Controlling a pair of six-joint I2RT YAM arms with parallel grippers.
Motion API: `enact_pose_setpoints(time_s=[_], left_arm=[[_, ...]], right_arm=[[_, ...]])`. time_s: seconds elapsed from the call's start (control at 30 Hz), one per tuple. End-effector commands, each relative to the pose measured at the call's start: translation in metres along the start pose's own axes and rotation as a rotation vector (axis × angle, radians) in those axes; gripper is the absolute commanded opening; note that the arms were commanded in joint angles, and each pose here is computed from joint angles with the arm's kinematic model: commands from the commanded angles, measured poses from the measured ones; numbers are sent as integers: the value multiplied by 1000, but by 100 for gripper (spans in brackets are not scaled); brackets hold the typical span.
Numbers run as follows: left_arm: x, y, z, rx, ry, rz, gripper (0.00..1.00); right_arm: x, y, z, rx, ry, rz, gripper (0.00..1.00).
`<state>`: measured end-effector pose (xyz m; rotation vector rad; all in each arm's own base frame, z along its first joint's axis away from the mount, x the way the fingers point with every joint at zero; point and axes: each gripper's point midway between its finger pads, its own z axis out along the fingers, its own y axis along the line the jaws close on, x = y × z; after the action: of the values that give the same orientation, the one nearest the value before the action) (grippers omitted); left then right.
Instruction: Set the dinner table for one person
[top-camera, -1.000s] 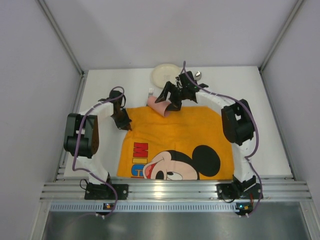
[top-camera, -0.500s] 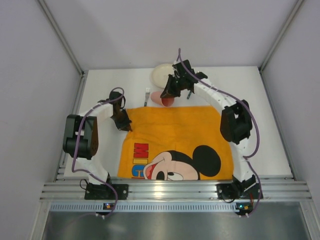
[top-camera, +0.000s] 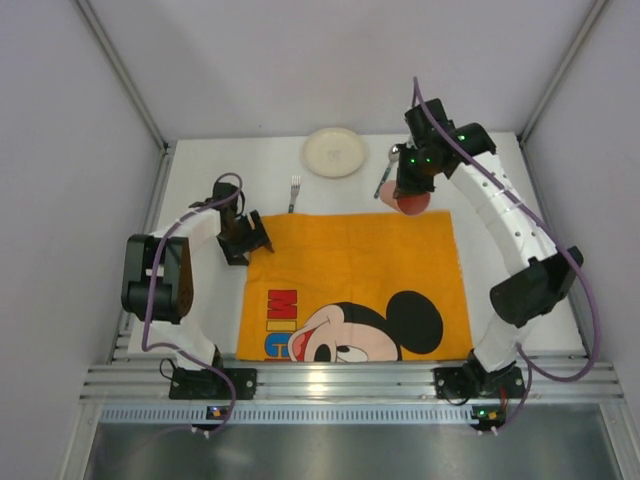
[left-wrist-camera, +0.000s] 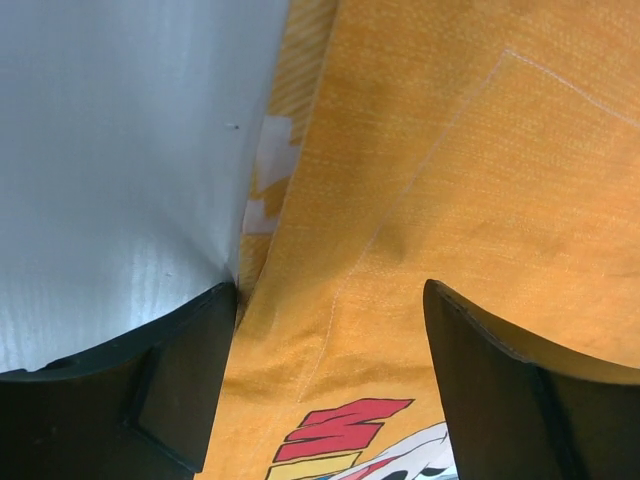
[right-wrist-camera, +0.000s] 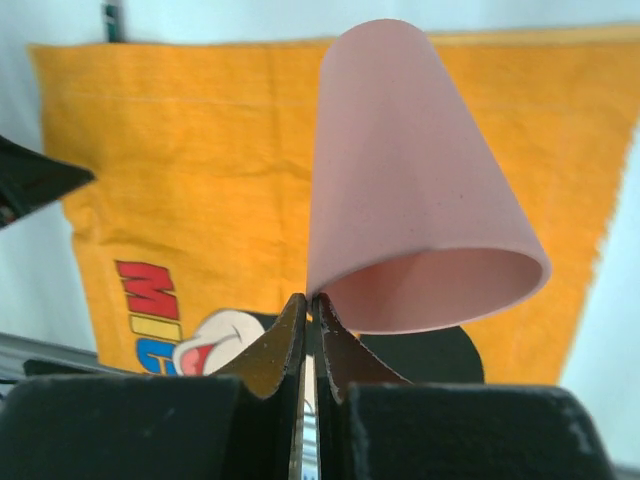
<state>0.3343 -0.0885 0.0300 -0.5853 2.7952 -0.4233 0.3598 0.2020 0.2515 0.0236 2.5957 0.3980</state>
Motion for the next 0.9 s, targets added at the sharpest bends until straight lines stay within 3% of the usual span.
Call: enact_pose_setpoints(time_s=[0.0,0.27,0.7,0.73,0.87], left_arm=[[-10,12,-9,-23,-43,-7,81],[-31,11,-62,-25,-165,2,81],[-29,10,-124,-17,-297,44,80],[-26,11,-123,-16,-294,42,80],[-20,12,-122,-5,-286,22,80]], right_arm=[[33,-56,-21,203,84,9,0],[64,-116,-4,401,224,58,0],[67,-133,48,432,359,49,0],[62,-132,48,433,349,47,3],[49,-130,46,431,328,26,36]])
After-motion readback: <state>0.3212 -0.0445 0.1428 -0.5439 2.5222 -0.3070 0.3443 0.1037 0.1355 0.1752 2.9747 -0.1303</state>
